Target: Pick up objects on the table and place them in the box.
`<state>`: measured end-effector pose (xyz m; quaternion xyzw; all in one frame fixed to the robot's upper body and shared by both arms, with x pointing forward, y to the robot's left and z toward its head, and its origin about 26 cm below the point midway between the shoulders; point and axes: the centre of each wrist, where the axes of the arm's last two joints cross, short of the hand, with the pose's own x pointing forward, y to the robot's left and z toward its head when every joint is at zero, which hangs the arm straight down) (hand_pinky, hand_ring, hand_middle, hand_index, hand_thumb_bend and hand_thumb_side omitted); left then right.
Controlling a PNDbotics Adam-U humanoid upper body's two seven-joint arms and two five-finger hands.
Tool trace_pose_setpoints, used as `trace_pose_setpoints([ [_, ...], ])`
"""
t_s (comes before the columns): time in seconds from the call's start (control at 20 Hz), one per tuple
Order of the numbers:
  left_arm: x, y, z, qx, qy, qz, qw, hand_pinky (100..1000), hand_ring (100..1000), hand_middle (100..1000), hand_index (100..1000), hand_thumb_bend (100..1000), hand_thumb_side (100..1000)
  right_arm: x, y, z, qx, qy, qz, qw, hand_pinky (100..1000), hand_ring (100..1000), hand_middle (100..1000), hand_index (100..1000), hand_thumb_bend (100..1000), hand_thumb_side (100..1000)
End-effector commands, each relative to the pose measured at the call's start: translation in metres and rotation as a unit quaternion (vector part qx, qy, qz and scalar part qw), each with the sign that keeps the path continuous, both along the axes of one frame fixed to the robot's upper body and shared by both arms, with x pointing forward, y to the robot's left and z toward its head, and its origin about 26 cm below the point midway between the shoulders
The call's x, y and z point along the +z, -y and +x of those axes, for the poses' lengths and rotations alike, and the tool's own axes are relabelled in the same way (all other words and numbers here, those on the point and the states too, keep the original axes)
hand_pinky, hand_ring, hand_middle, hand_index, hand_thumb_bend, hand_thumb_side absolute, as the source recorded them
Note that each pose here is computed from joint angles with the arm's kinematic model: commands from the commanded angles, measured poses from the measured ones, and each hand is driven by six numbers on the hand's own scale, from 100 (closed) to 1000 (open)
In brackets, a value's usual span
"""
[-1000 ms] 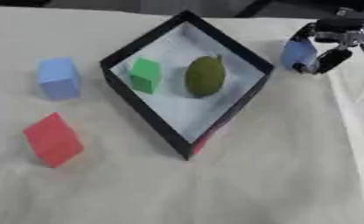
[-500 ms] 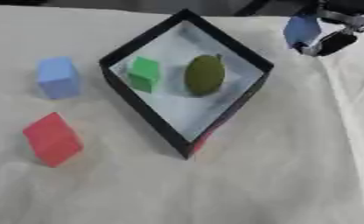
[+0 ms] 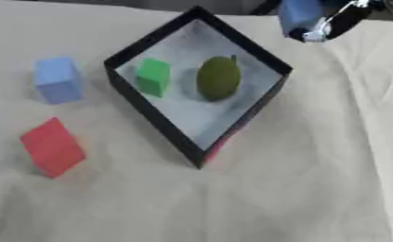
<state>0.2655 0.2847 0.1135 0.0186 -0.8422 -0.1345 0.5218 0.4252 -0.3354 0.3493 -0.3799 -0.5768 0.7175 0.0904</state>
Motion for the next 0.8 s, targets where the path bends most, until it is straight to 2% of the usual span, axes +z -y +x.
trace_pose_setpoints([
  [0.05,0.008,-0.006,-0.002,0.004,0.014,0.016,1.000,918,784,768,798,100,854,0.022,-0.024,-0.013,0.041,0.023,-0.040,0.998,793,694,531,639,318,533],
  [0.35,0.011,-0.006,-0.001,0.002,0.020,0.020,1.000,918,784,769,798,100,855,0.024,-0.064,-0.011,0.084,0.016,-0.071,0.994,793,693,531,638,315,543],
  [0.8,0.013,-0.004,0.001,0.000,0.023,0.020,1.000,919,785,768,798,100,860,0.010,-0.083,0.006,0.093,-0.014,-0.082,0.992,795,687,529,637,260,503],
])
